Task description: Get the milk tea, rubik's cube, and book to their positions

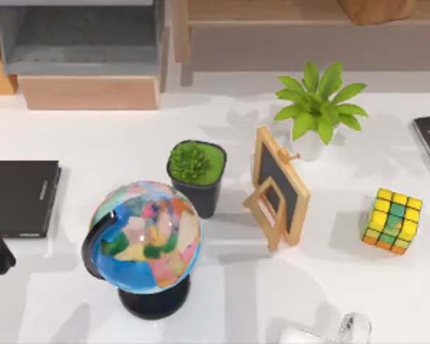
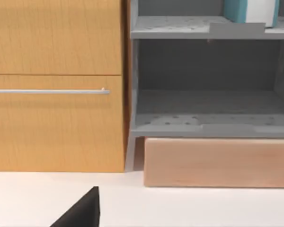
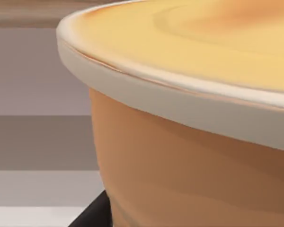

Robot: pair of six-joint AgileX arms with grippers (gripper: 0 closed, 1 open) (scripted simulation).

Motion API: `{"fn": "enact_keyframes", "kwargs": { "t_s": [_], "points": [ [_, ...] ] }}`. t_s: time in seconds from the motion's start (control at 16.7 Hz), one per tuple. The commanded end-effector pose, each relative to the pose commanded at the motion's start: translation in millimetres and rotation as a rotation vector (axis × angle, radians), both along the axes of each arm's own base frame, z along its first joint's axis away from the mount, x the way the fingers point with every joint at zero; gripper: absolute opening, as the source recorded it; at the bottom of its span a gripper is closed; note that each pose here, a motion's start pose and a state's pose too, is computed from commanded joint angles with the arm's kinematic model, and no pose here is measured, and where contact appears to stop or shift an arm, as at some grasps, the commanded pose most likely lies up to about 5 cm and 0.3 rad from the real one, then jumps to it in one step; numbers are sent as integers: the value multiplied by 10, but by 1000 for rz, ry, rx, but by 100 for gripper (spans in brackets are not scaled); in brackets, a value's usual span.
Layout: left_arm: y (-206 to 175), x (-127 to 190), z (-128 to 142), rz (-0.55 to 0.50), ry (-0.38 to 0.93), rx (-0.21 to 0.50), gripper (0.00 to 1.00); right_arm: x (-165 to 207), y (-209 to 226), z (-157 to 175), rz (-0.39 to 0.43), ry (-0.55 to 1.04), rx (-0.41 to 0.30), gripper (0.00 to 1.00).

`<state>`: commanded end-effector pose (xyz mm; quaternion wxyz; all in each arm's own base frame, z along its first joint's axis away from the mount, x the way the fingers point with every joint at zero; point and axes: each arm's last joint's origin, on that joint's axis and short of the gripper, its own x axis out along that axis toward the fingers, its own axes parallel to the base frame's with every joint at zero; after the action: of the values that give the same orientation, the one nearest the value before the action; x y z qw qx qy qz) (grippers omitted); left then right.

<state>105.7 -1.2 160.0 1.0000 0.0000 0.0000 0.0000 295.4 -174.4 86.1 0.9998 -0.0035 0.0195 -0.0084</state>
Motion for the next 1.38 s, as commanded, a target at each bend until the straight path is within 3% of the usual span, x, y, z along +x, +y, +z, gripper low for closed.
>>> {"fn": "enact_keyframes", "kwargs": {
  "t_s": [0.48, 1.38],
  "points": [
    [0, 0, 0, 0, 0, 0, 100, 0, 0, 0, 0, 0, 0, 98],
    [0, 0, 0, 0, 0, 0, 100, -171, 1, -3, 0, 1, 1, 100]
  ]
}}
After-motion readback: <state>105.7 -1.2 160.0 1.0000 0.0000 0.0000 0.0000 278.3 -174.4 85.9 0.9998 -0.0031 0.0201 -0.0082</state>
